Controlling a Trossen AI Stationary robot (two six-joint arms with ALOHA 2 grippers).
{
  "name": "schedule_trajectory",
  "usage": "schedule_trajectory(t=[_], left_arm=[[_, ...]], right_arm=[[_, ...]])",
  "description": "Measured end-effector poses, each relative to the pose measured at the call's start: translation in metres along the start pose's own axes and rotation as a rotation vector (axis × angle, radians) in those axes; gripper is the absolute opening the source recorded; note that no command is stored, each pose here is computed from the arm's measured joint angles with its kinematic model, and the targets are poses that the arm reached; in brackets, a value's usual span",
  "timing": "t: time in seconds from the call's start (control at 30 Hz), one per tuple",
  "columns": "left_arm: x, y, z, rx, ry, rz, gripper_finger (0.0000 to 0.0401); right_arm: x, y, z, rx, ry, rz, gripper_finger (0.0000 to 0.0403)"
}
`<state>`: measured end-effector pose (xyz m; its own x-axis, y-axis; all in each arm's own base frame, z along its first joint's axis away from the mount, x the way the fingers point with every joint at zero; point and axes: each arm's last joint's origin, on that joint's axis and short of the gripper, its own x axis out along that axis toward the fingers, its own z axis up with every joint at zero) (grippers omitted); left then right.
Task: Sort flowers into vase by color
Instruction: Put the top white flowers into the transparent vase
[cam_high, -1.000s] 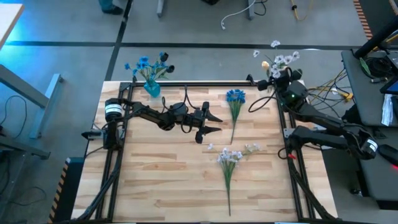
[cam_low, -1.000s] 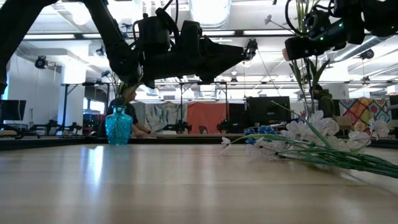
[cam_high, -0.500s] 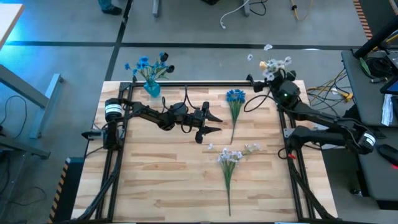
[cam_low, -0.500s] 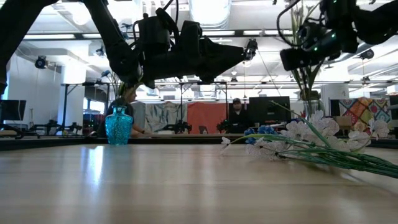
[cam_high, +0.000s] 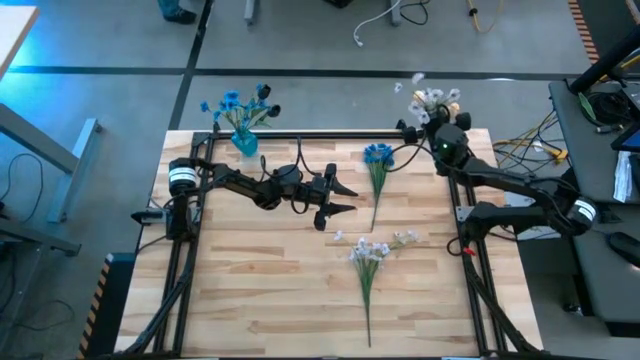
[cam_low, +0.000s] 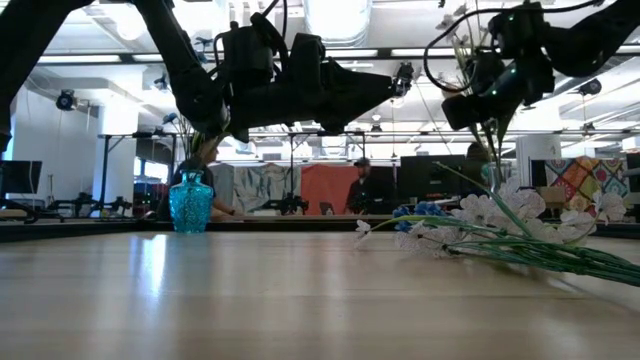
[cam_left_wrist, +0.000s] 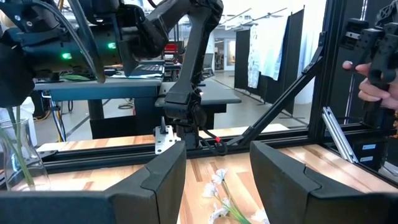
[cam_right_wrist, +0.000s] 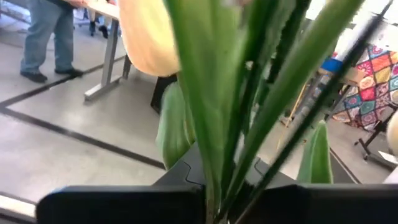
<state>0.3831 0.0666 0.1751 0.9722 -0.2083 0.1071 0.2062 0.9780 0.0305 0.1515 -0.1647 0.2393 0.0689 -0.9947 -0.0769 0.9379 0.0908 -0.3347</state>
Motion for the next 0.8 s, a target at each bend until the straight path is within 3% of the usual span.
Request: schedule_trajectory(t=[0.4,0.8], left_arm=[[0.000,0.000,0.000,-0.001,0.003,0.000,0.0164],[0.000,0.000,0.000,-0.001,0.003,0.000,0.0164]], right_arm=[[-0.002,-0.007,0.021,-0.012,0.133,0.029,0.0138],[-0.004,-0.018,0.050,-0.038,0.239,0.051,0.0191]])
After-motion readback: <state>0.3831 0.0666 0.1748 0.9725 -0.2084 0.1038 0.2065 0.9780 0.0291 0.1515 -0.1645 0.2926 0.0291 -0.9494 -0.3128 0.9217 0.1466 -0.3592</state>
